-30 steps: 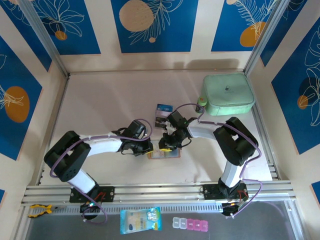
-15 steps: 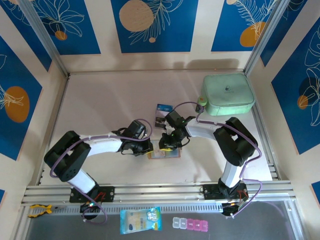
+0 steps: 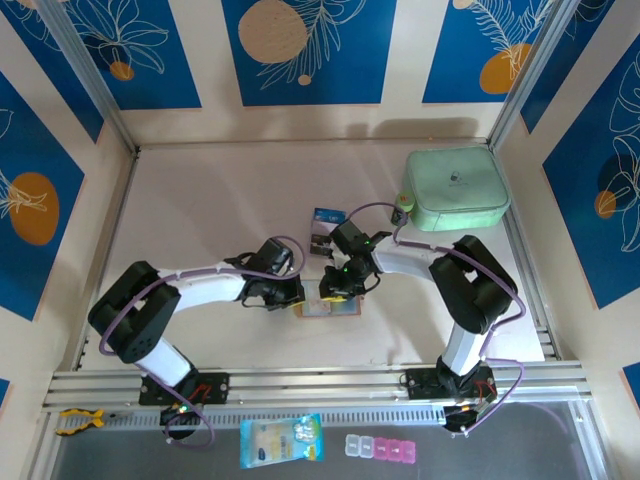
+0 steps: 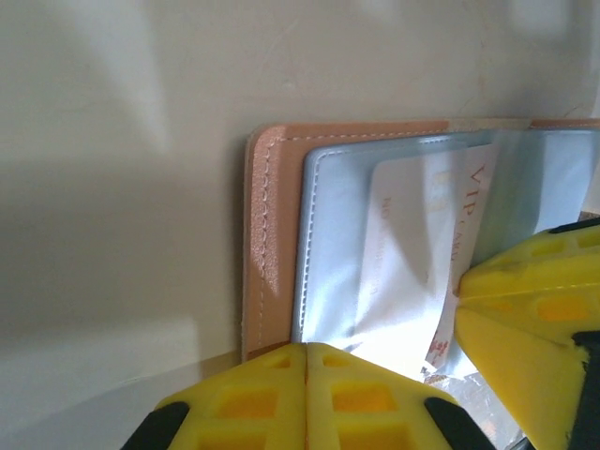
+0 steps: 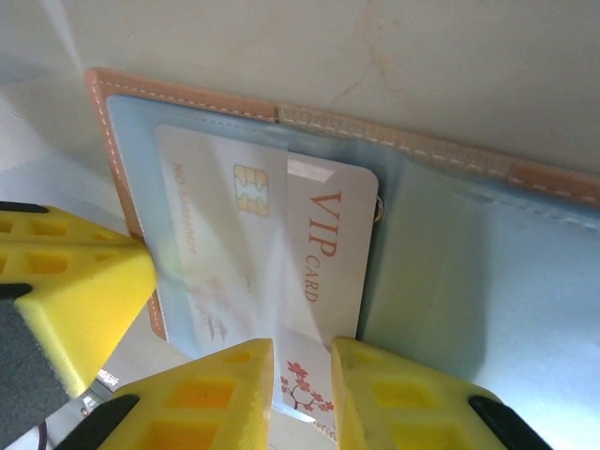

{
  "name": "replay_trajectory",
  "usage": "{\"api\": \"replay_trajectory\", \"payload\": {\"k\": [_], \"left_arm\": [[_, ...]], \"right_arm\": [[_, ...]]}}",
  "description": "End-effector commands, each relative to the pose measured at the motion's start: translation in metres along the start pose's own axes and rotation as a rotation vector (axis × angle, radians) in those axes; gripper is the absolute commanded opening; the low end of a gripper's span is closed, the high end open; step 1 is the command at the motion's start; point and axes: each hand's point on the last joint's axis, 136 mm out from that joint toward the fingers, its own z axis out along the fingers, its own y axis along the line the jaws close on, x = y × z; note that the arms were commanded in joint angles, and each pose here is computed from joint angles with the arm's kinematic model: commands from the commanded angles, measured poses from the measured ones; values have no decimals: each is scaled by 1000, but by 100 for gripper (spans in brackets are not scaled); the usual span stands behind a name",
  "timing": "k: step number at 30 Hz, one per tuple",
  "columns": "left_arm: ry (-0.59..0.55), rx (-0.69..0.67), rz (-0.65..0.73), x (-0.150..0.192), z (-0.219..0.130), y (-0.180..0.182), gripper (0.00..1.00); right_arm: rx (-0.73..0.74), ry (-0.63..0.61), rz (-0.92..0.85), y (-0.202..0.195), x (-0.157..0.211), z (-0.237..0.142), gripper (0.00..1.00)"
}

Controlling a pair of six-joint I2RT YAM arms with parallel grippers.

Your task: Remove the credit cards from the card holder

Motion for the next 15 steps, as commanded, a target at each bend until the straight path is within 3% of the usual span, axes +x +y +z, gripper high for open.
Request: {"api": "replay_trajectory", "payload": {"k": [1,15], "left_arm": [[-8,-30,15,-5,-7,-1,8],[38,4,34,3,7,-17,5]], "right_arm": [[-8,-13,-11,7,3,-11,24],[-17,-18,2,1,1,-12,24]]}}
